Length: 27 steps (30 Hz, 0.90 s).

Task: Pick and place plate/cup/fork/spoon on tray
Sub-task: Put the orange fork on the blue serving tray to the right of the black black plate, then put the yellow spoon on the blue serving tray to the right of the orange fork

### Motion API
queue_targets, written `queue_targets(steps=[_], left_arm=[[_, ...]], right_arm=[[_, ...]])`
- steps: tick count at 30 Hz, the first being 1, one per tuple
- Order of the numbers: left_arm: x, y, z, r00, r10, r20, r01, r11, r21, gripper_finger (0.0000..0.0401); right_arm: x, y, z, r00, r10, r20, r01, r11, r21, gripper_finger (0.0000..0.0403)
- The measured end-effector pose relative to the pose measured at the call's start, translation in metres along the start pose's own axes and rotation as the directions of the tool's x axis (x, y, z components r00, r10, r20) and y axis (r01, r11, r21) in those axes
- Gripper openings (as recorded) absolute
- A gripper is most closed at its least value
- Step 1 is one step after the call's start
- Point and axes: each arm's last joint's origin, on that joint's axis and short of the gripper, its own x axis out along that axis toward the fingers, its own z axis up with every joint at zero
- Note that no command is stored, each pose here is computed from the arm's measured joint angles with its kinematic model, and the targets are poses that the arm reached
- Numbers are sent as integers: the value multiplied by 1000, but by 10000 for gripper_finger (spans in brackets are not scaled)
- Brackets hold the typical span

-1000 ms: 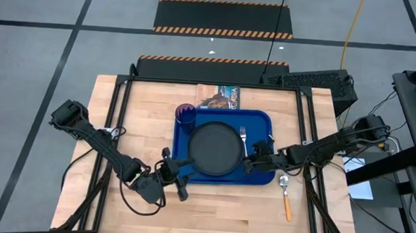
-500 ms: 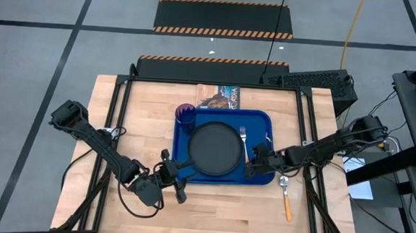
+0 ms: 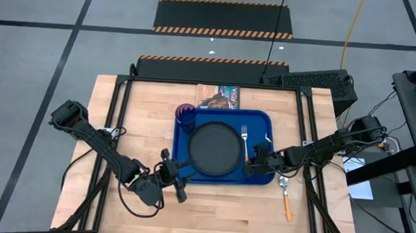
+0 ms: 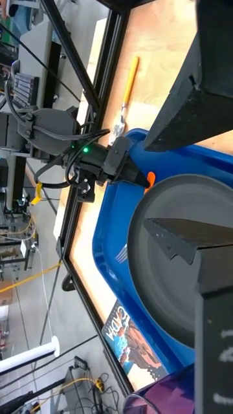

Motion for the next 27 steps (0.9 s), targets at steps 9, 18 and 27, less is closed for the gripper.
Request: queue_targets(steps=[9,18,27], left_arm=[[0,0,0,1000,0,0,0,1000,-1,182],[0,0,0,1000,0,1,0,1000,-10,182],[0,0,1,1000,-3,4,3,1000,-11,182]], right_arm=[[0,1,0,1000,17,-5,-17,1000,8,6],[-2,2,1,999,33,-9,-33,999,8,6],[-12,15,7,996,84,28,-83,996,-28,6]])
